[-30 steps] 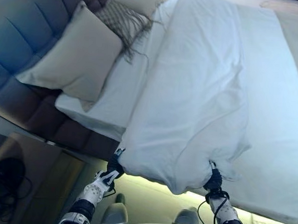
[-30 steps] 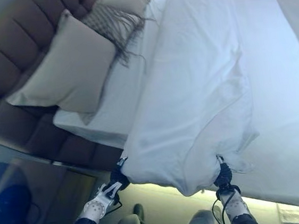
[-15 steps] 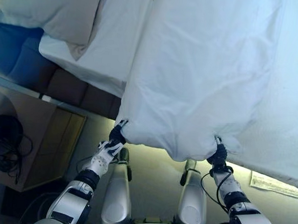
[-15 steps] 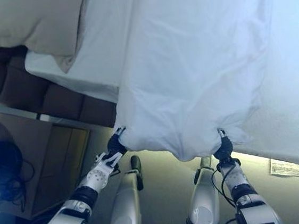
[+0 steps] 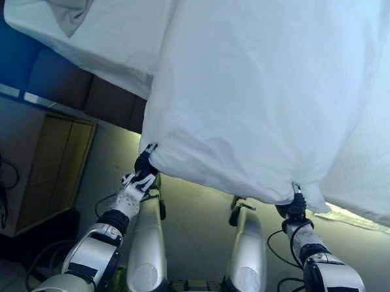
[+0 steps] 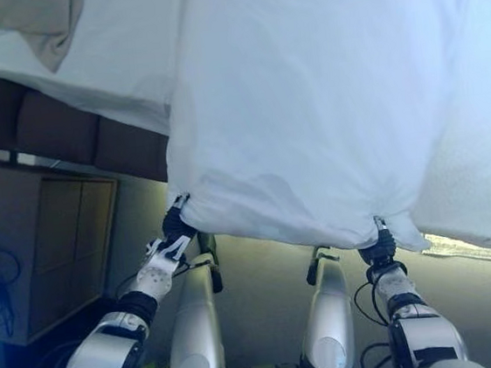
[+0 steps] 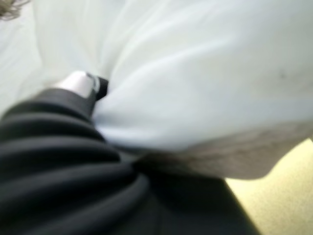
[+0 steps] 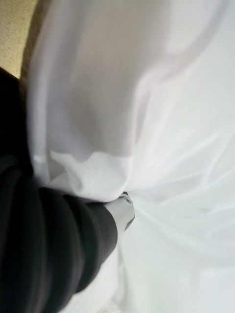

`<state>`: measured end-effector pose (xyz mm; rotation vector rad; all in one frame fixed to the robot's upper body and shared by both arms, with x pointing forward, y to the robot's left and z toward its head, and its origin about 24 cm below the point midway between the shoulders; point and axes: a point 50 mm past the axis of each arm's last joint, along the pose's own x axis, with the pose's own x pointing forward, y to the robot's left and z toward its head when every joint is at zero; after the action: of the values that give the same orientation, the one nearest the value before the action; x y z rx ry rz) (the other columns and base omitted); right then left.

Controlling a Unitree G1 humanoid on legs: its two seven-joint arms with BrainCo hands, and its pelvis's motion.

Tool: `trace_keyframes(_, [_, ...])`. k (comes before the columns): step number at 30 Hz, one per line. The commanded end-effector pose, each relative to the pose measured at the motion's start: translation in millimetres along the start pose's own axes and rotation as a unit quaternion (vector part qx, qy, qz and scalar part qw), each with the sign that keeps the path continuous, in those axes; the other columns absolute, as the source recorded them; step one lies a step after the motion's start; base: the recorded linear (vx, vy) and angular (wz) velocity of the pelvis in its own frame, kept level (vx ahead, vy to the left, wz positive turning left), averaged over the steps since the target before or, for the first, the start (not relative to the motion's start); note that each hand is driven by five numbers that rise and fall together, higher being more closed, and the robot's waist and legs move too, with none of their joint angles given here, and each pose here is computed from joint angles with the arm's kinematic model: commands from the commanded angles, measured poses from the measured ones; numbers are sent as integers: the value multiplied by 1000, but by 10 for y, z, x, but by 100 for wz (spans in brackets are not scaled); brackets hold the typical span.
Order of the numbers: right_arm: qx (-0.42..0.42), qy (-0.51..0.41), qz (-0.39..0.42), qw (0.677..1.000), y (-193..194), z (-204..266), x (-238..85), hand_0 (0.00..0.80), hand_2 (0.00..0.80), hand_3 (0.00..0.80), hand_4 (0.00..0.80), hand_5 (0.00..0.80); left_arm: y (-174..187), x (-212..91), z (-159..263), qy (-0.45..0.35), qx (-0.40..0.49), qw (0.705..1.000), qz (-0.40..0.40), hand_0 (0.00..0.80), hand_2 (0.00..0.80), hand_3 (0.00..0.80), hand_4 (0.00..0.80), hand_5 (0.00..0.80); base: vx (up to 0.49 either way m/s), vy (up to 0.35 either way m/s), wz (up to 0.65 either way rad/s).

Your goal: Make the bed neatly

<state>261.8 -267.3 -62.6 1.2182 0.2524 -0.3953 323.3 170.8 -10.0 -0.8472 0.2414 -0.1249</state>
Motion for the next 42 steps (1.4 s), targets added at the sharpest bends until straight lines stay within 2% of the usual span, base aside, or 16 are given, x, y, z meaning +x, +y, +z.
trace_keyframes(1, [-47,29,-164,985,-669,112,-382,800,800,800,800,800,-37,38,1,-41,-48,998,-5,800,800,800,800,800,-27,141,-8])
trace_keyframes(7, [-80,37,-166,982,-561,145,-298,800,800,800,800,800,-174,144,105,-62,-65,996,-25,800,800,800,800,800,-56,90,-11])
trace_keyframes(12, [-98,25,-161,982,-371,103,-159,800,800,800,800,800,-277,209,151,-66,-11,997,-29,800,800,800,800,800,-59,18,-2])
trace_keyframes(16, [-101,32,-202,974,-422,130,-184,800,800,800,800,800,-169,191,227,-65,15,998,17,800,800,800,800,800,-63,10,-3])
trace_keyframes(24, [-59,68,-324,942,-761,100,-428,800,800,800,800,800,133,62,292,-62,23,992,108,800,800,800,800,800,-36,-10,-1])
trace_keyframes(25, [-56,77,-330,939,-768,88,-437,800,800,800,800,800,141,61,309,-62,22,992,110,480,480,480,480,480,-50,-2,-2])
trace_keyframes(26, [-56,88,-335,936,-770,80,-444,436,436,436,436,436,143,67,334,-58,22,992,113,0,0,0,0,0,-44,7,-1])
trace_keyframes(27, [-58,95,-339,934,-752,73,-432,0,0,0,0,0,144,74,371,-57,23,991,115,0,0,0,0,0,-40,21,0])
trace_keyframes(34, [-37,102,-370,923,-846,96,-523,0,0,0,0,0,195,53,415,-60,24,989,130,0,0,0,0,0,-18,8,-1])
trace_keyframes(36, [-6,72,-347,935,-879,136,-544,0,0,0,0,0,232,20,386,-60,30,989,135,0,0,0,0,0,-2,-8,-2])
trace_keyframes(42, [14,-6,-305,952,-891,316,-562,0,0,0,0,0,415,-126,565,-106,-16,982,154,0,0,0,0,0,14,-31,-7])
